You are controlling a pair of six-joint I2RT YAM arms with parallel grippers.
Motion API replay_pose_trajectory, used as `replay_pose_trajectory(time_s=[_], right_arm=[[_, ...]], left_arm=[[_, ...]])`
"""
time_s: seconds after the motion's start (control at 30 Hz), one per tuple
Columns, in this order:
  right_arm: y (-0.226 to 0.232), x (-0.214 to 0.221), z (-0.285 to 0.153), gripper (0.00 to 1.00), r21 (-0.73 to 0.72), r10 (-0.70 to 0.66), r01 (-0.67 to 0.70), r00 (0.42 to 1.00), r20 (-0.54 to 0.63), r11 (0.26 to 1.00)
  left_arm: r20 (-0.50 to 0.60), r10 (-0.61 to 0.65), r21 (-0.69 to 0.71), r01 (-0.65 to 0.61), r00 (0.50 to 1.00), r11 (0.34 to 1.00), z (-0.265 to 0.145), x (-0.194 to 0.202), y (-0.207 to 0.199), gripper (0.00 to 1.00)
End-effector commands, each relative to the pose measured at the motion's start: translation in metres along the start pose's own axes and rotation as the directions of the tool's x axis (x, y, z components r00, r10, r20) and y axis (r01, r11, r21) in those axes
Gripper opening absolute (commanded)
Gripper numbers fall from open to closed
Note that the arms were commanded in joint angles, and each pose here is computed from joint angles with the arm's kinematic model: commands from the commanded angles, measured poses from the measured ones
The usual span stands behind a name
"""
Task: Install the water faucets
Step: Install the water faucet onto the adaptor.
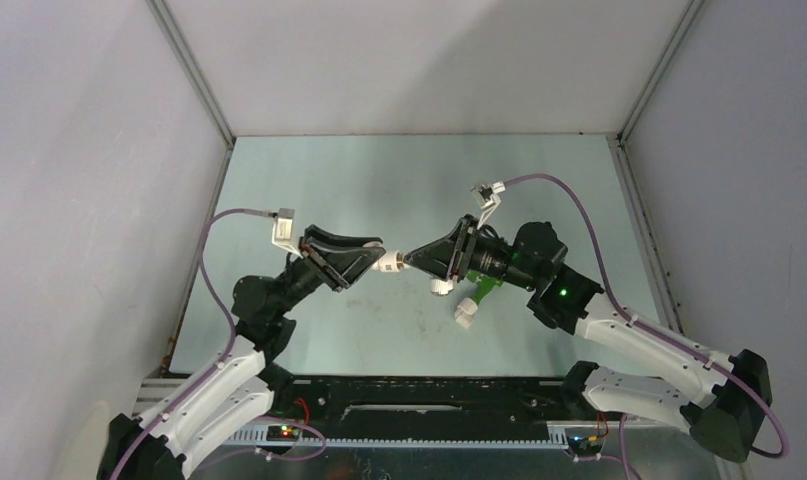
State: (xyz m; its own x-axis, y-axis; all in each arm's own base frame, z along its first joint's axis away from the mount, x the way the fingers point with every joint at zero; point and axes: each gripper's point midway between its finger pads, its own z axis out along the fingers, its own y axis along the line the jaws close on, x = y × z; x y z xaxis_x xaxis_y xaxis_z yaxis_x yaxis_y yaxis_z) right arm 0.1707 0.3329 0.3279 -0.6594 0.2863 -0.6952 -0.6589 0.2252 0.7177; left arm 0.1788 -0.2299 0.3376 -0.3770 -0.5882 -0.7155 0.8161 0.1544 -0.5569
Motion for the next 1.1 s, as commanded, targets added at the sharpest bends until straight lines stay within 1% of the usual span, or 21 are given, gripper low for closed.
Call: replay_pose_trajectory(time_s=[0.0, 0.13, 0.23, 0.4, 0.63, 0.8, 0.93, 1.07], right_arm=[[-0.008, -0.003, 0.010, 0.00, 0.061, 0.211, -0.211, 0.977, 0.005, 0.976], [-0.015, 0.001, 0.013, 0.00, 0.084, 0.371, -0.368, 0.928, -0.023, 0.926], [-0.022, 0.005, 0.015, 0.00, 0.108, 0.487, -0.480, 0.872, -0.048, 0.871], [-0.031, 0.012, 0.018, 0.00, 0.150, 0.631, -0.616, 0.770, -0.089, 0.773], [-0.032, 0.028, 0.024, 0.00, 0.191, 0.734, -0.709, 0.658, -0.168, 0.679], [-0.029, 0.034, 0.029, 0.00, 0.190, 0.775, -0.754, 0.592, -0.220, 0.629], [-0.031, 0.036, 0.031, 0.00, 0.195, 0.795, -0.773, 0.562, -0.228, 0.603], [-0.032, 0.037, 0.031, 0.00, 0.190, 0.803, -0.784, 0.549, -0.231, 0.591]], left_arm=[[-0.072, 0.036, 0.125, -0.027, 0.997, 0.992, -0.005, 0.012, -0.030, 0.00], [-0.090, 0.060, 0.113, -0.049, 0.994, 0.992, -0.006, 0.015, -0.029, 0.00], [-0.094, 0.073, 0.109, -0.062, 0.993, 0.992, -0.007, 0.017, -0.028, 0.00], [-0.107, 0.084, 0.106, -0.073, 0.991, 0.992, -0.008, 0.019, -0.027, 0.00], [-0.119, 0.102, 0.101, -0.091, 0.988, 0.991, -0.009, 0.023, -0.024, 0.00], [-0.144, 0.142, 0.100, -0.128, 0.979, 0.987, -0.009, 0.029, -0.023, 0.00], [-0.155, 0.171, 0.096, -0.158, 0.973, 0.983, -0.011, 0.032, -0.022, 0.00], [-0.167, 0.179, 0.091, -0.166, 0.970, 0.982, -0.013, 0.034, -0.021, 0.00]])
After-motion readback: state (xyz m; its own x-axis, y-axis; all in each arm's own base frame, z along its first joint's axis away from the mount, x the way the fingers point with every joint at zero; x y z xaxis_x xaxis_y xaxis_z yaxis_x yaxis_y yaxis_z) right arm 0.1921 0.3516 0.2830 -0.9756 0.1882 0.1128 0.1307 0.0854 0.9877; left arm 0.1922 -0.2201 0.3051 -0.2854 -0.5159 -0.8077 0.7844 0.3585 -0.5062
